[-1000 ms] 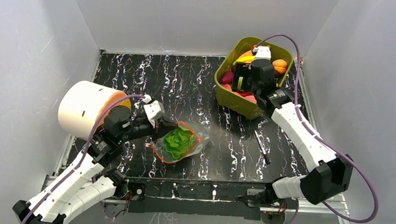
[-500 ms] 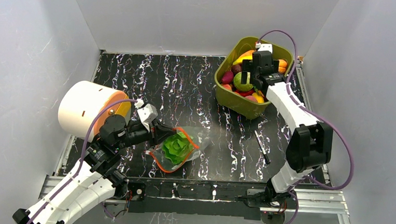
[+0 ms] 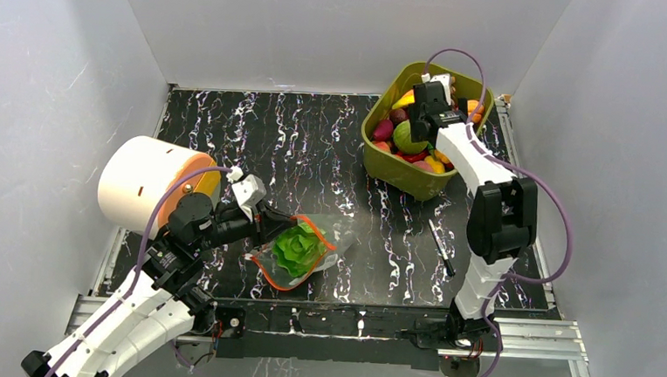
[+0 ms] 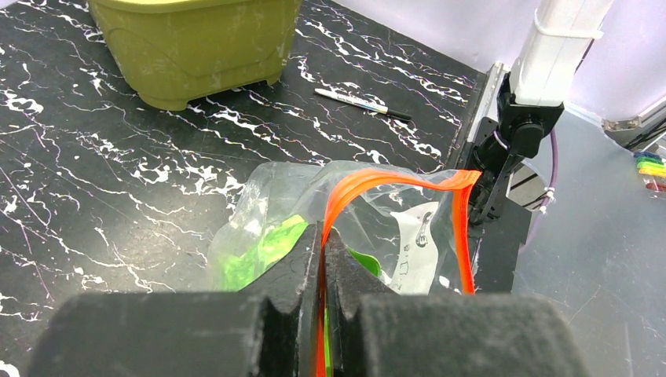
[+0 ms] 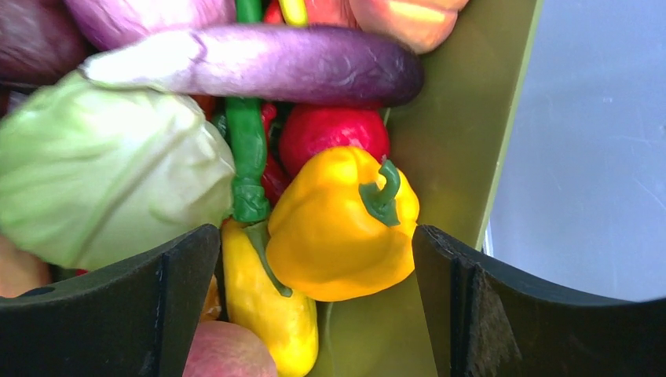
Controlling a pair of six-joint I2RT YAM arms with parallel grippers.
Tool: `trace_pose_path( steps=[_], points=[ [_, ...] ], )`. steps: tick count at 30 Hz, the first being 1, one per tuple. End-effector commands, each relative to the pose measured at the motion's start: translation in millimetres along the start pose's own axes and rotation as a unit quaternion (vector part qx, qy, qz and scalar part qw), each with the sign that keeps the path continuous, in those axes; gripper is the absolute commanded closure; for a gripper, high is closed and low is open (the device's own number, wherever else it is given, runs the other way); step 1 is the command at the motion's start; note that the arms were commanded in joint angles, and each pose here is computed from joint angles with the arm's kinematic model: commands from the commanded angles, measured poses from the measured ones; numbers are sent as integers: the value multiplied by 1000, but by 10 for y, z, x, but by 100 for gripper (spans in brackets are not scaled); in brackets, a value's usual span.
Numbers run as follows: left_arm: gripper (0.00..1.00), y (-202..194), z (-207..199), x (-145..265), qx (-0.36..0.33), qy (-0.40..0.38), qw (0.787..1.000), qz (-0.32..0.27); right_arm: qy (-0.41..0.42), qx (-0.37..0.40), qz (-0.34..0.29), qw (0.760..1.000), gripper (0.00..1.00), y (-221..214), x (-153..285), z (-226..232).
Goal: Place the food in the zip-top bag and seal the zipper
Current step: Pick up the fake vegetable from the bin.
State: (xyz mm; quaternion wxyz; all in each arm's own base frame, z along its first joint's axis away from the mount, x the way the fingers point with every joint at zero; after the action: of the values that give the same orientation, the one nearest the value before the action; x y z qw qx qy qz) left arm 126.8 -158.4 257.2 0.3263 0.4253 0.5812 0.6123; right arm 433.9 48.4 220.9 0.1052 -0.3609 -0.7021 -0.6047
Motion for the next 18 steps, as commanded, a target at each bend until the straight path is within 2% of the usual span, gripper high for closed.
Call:
trace_pose_path(
  steps=[1, 4, 11, 13, 18],
  points=[
    [100, 33, -2, 17, -4, 4, 1000, -7, -58, -6, 3, 998, 7, 57, -63, -110],
    [100, 30, -1, 17, -3, 5, 1000, -4, -64, -23, 21, 997, 7, -19, -151, -122],
    [100, 56, 14, 27, -7, 13, 1000, -4, -4, -58, 44, 997, 12, -124, -222, 22],
    [100, 77, 17, 28, -11, 13, 1000, -6, 8, -67, 31, 997, 17, -47, -177, 21],
    [100, 91, 24, 13, -11, 11, 1000, -4, 20, -81, -10, 996, 36, 159, -31, -39]
  ],
)
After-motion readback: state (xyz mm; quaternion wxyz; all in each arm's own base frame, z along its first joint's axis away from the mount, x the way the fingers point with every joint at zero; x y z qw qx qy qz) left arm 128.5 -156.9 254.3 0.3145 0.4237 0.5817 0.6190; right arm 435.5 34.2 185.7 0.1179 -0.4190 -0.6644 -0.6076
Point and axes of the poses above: each gripper's point midway between its finger pads, its own x axis back along the fingers, its own z axis along the line the jaws close on, y = z × x, the point moved 7 cm from there along x, back along the fingers, and after that the axes turned 10 degrees about -x, right-handed, at the moved point
